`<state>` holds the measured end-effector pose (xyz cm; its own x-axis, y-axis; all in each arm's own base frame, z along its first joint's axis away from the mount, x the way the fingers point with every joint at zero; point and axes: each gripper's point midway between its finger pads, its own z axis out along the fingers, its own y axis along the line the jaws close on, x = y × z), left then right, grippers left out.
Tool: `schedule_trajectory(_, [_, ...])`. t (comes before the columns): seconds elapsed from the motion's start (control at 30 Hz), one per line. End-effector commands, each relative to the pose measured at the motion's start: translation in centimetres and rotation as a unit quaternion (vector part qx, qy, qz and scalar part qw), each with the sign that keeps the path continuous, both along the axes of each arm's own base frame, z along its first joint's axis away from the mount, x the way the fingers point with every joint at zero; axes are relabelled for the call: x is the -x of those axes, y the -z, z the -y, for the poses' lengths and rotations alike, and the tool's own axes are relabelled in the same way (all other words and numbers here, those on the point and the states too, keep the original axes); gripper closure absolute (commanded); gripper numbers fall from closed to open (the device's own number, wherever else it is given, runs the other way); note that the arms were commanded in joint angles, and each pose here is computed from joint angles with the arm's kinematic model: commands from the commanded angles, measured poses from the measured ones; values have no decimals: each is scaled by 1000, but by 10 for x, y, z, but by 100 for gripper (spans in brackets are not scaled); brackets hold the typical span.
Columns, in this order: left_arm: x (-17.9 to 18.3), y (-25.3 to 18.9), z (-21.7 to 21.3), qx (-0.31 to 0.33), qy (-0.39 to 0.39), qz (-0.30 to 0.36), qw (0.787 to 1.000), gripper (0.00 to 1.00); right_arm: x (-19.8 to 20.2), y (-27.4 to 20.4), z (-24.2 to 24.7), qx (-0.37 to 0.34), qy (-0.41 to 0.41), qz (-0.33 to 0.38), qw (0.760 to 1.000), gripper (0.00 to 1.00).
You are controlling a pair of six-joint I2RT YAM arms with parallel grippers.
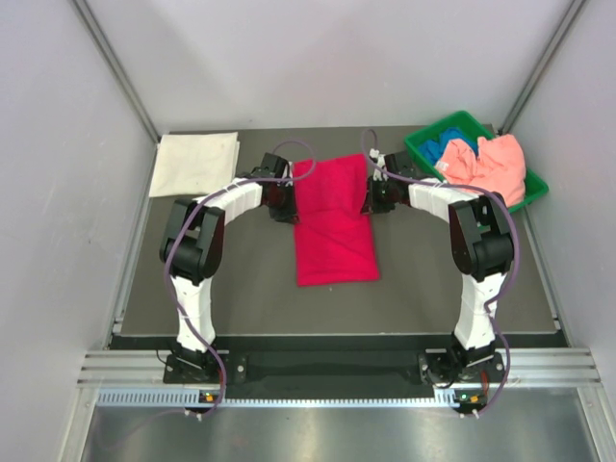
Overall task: Fold and stack the t-shirts
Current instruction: Fold the tshirt
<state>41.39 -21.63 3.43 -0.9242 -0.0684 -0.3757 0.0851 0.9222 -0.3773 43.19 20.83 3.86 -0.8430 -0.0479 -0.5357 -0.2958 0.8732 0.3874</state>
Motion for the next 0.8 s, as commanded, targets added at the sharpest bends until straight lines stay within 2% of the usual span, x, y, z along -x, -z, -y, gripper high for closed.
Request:
schedule_trajectory(0.0, [-11, -12, 2, 9, -1, 26, 1000, 93, -20, -23, 3, -13, 15, 53, 998, 100])
schedule_trajectory(0.03, [-13, -14, 0, 5, -10, 29, 1000, 100, -20, -23, 2, -13, 14, 55, 998, 100])
schedule_trajectory(0.2, [-12, -30, -5, 9, -63, 23, 998, 100, -24, -23, 4, -22, 27, 74, 997, 100])
schedule_trajectory(0.53, [-9, -6, -23, -42, -101, -5, 994, 100, -29, -9, 8, -19, 58, 79, 995, 100])
schedule_trajectory(0.57, [-8, -3, -22, -42, -98, -9, 994, 100, -29, -7, 10, -16, 61, 77, 995, 99])
schedule_trajectory(0.63, [-8, 1, -20, -42, -92, -20, 995, 100, -29, -5, 11, -14, 65, 75, 995, 88])
schedule_trajectory(0.67, [-9, -2, -19, -41, -90, -19, 995, 95, -29, -5, 11, -13, 68, 76, 995, 83])
schedule_trajectory(0.7, [-10, -4, -19, -40, -89, -16, 995, 79, -30, -11, 12, -12, 71, 82, 994, 76])
schedule_trajectory(0.77, [-12, -17, -20, -41, -90, -1, 995, 66, -31, -19, 17, -6, 81, 87, 993, 71])
